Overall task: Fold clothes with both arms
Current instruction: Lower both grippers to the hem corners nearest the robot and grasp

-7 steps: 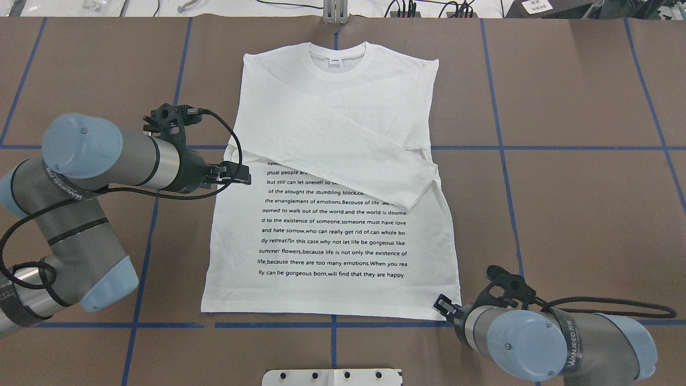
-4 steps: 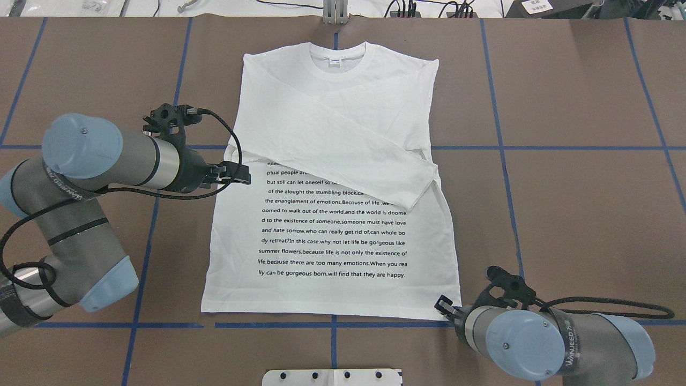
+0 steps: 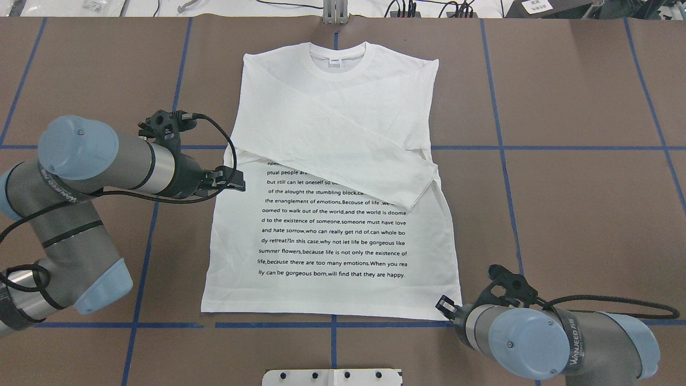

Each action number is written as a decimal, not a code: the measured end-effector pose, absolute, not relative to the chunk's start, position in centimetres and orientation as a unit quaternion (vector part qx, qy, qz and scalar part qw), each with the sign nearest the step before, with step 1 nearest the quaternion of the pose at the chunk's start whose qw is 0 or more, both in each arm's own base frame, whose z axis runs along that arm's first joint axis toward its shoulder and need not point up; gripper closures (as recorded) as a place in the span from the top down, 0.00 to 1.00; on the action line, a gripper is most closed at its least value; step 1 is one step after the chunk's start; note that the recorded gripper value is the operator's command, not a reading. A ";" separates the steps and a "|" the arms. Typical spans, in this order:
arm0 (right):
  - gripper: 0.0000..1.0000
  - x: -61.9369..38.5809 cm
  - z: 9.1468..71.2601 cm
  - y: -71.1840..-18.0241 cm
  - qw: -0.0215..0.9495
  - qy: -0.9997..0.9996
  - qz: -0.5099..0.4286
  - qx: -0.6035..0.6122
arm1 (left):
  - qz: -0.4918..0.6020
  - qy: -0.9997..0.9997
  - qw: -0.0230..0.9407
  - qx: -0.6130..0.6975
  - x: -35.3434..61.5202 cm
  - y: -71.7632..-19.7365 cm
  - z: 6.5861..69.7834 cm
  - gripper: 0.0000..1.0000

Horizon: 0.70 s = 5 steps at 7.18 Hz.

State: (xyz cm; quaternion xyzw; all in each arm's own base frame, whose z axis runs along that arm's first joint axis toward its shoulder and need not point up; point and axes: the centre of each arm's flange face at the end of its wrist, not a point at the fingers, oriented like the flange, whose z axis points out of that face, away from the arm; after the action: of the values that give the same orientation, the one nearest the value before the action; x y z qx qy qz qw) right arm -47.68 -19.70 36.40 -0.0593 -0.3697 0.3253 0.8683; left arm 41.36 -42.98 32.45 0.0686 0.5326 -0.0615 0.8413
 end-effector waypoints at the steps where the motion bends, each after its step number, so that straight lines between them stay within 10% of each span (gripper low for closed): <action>1: 0.00 -46.9 36.0 -19.8 0.866 -0.373 0.326 -0.062 | -0.074 0.531 0.843 0.048 40.2 -41.9 33.6 0.92; 5: 0.00 -45.5 35.2 -20.1 0.863 -0.378 0.329 -0.064 | -0.133 0.512 0.847 -0.043 41.1 -34.2 36.7 0.97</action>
State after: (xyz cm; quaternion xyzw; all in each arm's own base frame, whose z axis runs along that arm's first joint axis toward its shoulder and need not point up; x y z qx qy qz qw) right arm -45.45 -20.06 35.17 -0.0640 -0.3779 0.3290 0.8631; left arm 41.11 -34.20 36.66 -0.0429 0.5123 -0.1329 0.8474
